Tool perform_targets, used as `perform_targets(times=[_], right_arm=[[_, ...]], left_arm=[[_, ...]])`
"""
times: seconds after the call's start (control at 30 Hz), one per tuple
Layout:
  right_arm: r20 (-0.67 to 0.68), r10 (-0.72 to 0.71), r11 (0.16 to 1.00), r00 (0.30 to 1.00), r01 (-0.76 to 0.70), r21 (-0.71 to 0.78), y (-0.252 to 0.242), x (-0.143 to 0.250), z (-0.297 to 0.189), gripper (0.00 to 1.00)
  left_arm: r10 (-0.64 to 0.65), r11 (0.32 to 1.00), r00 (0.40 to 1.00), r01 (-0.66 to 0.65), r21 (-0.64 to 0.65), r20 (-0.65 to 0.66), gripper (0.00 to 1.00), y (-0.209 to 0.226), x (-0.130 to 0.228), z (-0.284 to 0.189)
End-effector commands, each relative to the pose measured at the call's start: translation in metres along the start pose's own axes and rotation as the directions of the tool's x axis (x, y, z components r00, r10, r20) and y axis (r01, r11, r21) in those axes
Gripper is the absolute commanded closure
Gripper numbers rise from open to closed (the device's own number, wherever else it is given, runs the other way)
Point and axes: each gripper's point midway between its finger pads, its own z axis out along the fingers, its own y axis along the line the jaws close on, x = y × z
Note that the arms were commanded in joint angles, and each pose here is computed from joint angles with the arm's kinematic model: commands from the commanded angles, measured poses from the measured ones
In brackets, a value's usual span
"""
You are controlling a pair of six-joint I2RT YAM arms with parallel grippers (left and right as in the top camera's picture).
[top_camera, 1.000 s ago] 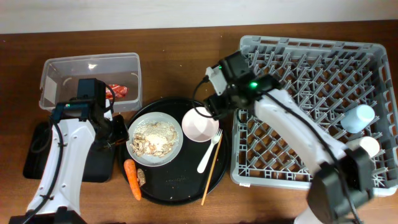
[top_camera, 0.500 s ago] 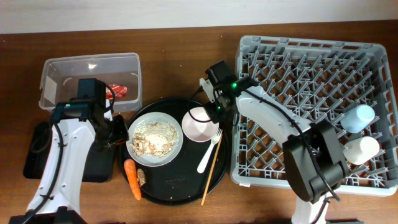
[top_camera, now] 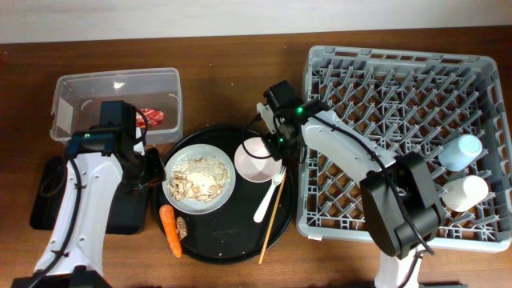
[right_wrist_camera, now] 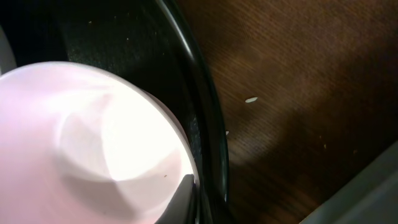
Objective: Sort waste into correct bins and load items into the dishwasher rack
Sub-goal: 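Grasp the pink bowl with the right gripper and lift it toward the rack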
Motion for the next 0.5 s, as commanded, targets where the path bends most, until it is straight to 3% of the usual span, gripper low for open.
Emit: perform_targets(times=[0.0,0.1,0.23,0.33,0.37,0.47], right_arm=[[0.080,-0.004,1.000,0.997,0.003,0.016,0.003,-0.021,-0.040,0.96],[0.201,0.006,0.996,0.980,-0.024,0.088,-0.013,-0.045,-0.115,0.96],[0.374,0.044,0.929,0.926,-0.175,0.325,-0.074,-0.051,-0.226,0.96],[0.439,0.106,0.702,0.892,-0.379,0.603,-0.152,-0.016,-0.290,0.96],[0.488,0.170,0.542,0.856,-0.494,0.680,-0.183,0.005,-0.315,0.96],[0.595,0.258,0.228,0.761,-0.646,0.728,-0.230,0.046,-0.353,0.96]], left_arm=[[-0.015,1.000,1.000,0.015,0.002,0.016,0.56,0.001,-0.002,-0.004],[-0.015,1.000,1.000,0.015,0.002,0.016,0.56,0.001,-0.002,-0.004],[-0.015,1.000,1.000,0.015,0.002,0.017,0.56,0.001,-0.002,-0.004],[-0.015,1.000,1.000,0.015,0.002,0.017,0.56,0.001,-0.002,-0.004],[-0.015,1.000,1.000,0.015,0.002,0.017,0.56,0.001,-0.002,-0.004],[-0.015,1.000,1.000,0.015,0.003,0.020,0.56,0.000,-0.003,-0.004]])
